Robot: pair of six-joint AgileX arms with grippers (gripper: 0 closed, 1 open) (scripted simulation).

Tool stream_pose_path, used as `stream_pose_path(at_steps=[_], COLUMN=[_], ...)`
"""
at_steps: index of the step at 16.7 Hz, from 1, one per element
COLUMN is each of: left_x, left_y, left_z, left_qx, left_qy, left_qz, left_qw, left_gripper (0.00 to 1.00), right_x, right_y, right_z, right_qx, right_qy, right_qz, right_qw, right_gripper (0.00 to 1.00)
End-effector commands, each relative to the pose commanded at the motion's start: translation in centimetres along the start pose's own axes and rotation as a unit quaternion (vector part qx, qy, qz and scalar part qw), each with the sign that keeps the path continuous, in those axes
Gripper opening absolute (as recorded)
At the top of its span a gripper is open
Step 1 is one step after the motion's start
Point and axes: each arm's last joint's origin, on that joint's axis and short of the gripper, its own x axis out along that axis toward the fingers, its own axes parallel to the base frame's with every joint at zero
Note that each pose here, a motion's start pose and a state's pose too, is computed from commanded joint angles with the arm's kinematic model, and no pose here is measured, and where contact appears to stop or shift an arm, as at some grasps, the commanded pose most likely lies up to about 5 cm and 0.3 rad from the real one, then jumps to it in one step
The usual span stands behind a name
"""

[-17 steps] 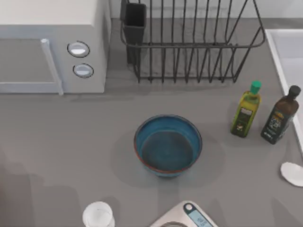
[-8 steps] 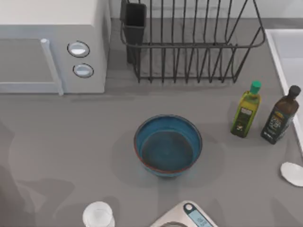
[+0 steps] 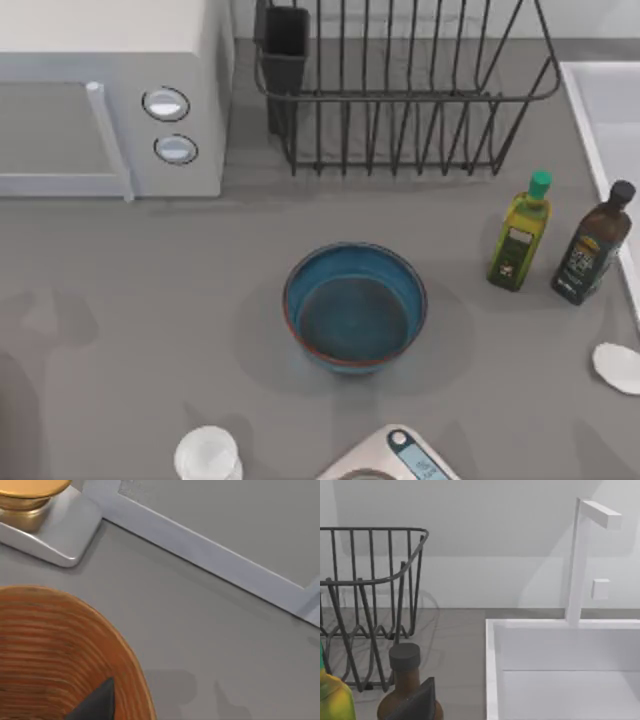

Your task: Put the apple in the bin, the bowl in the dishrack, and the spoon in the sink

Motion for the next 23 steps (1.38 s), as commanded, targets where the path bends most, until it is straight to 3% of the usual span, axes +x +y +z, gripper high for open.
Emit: stream_pose_path(at_steps=[3, 7, 16, 23], left_x=[-0.5, -0.1, 0.0, 0.0], left_y=[-0.1, -0.1, -0.1, -0.1], left_z=[-2.2, -4.1, -4.4, -4.4], left_qx=[0.11, 0.185, 0.194, 0.194], left_qy=[-0.119, -0.208, -0.219, -0.219], left_qz=[-0.066, -0.106, -0.112, -0.112], left_qw=[0.985, 0.954, 0.95, 0.95], left_gripper=[1.0, 1.0, 1.0, 1.0], right_x=[0.0, 0.0, 0.0, 2.2], right_y=[0.0, 0.0, 0.1, 1.9], right_z=[0.0, 0.0, 0.4, 6.5], right_qx=[0.0, 0.0, 0.005, 0.054], right_qy=[0.0, 0.0, 0.014, 0.179], right_qz=[0.0, 0.0, 0.006, 0.058], right_qw=[1.0, 1.0, 1.0, 0.981], right_gripper=[1.0, 1.0, 1.0, 1.0])
